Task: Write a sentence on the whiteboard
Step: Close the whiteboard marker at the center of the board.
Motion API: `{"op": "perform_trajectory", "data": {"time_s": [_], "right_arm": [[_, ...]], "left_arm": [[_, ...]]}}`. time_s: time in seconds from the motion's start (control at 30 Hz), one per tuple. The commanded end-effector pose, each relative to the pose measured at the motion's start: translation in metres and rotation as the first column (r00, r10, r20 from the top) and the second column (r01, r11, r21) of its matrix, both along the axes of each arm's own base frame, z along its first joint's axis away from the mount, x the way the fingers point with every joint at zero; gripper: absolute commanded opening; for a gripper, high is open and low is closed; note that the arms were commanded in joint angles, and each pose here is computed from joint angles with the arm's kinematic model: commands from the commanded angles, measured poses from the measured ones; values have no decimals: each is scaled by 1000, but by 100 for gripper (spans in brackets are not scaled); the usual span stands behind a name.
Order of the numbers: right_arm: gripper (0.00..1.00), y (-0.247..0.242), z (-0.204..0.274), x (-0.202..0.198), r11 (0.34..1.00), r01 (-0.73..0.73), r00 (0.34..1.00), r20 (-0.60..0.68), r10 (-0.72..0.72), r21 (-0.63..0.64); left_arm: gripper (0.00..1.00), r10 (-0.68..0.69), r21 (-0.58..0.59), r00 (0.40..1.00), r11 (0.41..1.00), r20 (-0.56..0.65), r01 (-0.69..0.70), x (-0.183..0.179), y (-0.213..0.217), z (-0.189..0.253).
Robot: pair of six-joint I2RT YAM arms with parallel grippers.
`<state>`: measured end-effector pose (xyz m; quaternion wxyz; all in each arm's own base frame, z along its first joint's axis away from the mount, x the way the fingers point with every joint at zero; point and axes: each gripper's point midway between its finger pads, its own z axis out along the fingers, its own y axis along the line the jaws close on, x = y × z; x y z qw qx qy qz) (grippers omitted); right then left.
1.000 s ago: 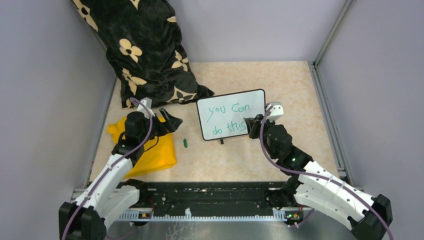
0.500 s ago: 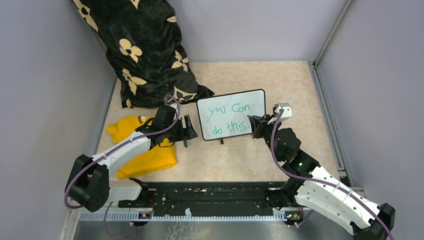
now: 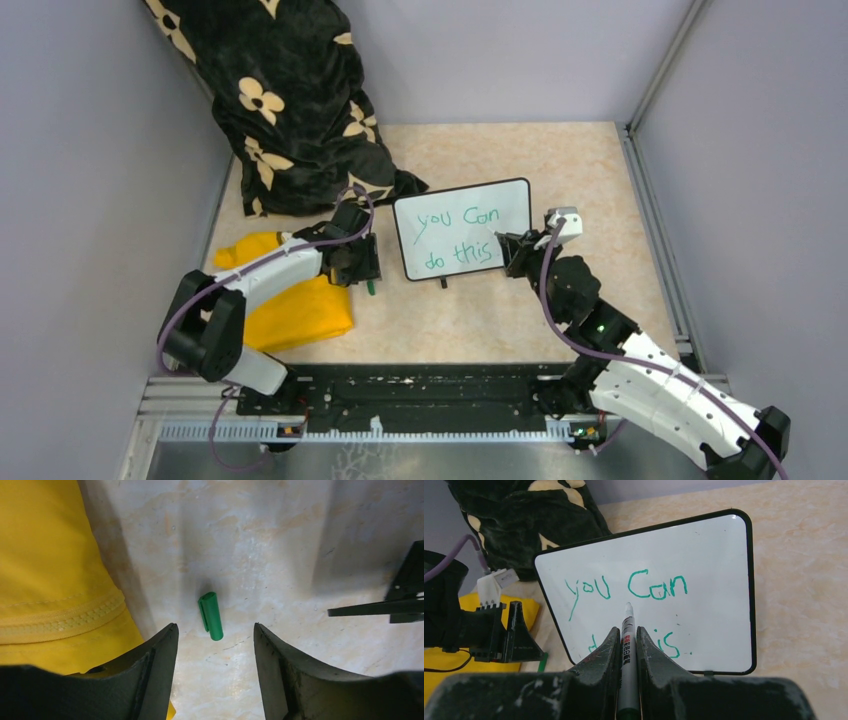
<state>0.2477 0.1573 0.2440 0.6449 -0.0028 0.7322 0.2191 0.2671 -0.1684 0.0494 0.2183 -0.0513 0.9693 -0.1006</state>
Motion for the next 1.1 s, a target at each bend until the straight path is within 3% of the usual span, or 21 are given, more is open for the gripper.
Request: {"op": "perform_trajectory", "data": {"time_s": [0.0, 0.47, 0.83, 1.07], "right_arm": [[0, 1, 10, 0, 1000, -2, 1000, 27, 2, 24], [0, -2, 11, -4, 999, 2, 1000, 30, -4, 40], [0, -4, 11, -3, 999, 9, 1000, 30, -11, 45], [0, -5, 11, -3, 999, 14, 1000, 27, -15, 42]], "left_arm": [[62, 22, 63, 999, 998, -34, -20, -4, 3, -5], [60, 67, 222, 996, 974, -63, -52, -3, 2, -23], [46, 98, 271, 992, 960, -84, -72, -8, 8, -36], [43, 128, 276, 988, 956, -92, -98, -10, 10, -44]]}}
